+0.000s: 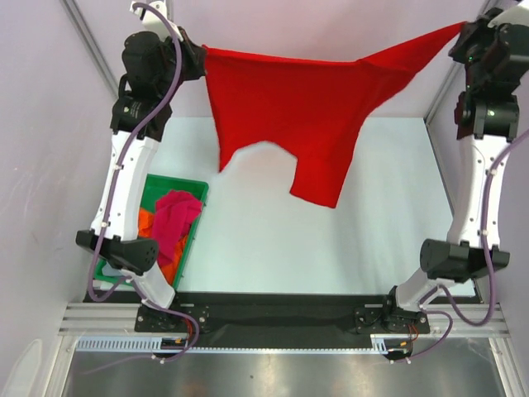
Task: Fold and stack the t-shirts
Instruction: Flatten the tshirt out
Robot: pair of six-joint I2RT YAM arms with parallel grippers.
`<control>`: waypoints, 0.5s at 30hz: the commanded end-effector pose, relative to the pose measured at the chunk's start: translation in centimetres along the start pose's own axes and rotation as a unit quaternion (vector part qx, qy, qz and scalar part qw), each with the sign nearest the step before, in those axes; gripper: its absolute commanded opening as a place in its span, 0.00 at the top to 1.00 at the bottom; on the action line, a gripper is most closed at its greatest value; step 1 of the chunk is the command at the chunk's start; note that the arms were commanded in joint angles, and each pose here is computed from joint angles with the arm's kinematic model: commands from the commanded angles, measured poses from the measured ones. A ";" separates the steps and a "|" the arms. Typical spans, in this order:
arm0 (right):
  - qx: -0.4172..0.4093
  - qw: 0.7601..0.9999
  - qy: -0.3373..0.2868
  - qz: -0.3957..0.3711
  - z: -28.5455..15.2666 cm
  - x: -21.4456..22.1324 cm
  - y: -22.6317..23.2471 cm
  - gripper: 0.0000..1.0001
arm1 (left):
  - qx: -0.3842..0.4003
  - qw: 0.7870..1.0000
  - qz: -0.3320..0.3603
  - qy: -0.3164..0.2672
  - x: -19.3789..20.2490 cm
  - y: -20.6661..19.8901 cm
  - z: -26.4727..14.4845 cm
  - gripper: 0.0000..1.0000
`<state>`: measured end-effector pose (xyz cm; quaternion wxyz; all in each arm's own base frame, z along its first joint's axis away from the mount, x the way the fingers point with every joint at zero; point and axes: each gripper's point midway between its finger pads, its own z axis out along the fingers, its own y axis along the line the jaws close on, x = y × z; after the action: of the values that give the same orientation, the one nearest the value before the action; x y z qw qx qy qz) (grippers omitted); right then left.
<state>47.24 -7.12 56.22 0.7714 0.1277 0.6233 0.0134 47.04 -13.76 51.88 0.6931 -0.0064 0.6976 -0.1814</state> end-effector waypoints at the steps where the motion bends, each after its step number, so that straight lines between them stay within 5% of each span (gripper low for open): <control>1: 0.018 0.979 -0.201 -0.019 -8.4 -14.7 0.7 1.00 | 0.003 0.997 -0.022 -0.080 -5.8 -1.0 -4.4 1.00; 4: 0.002 0.965 -0.261 -0.022 -12.5 -19.3 2.0 1.00 | 0.020 0.995 -0.024 -0.094 -7.3 -1.8 -6.6 1.00; 15: -0.036 0.940 -0.339 -0.025 -22.9 -25.8 4.3 1.00 | 0.054 0.987 0.007 -0.150 -11.4 -3.4 -16.4 1.00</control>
<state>22.65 -3.47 75.97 0.9292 0.0822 0.3599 -0.0176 33.24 -10.73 61.53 0.7668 -0.0024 0.6037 -0.2180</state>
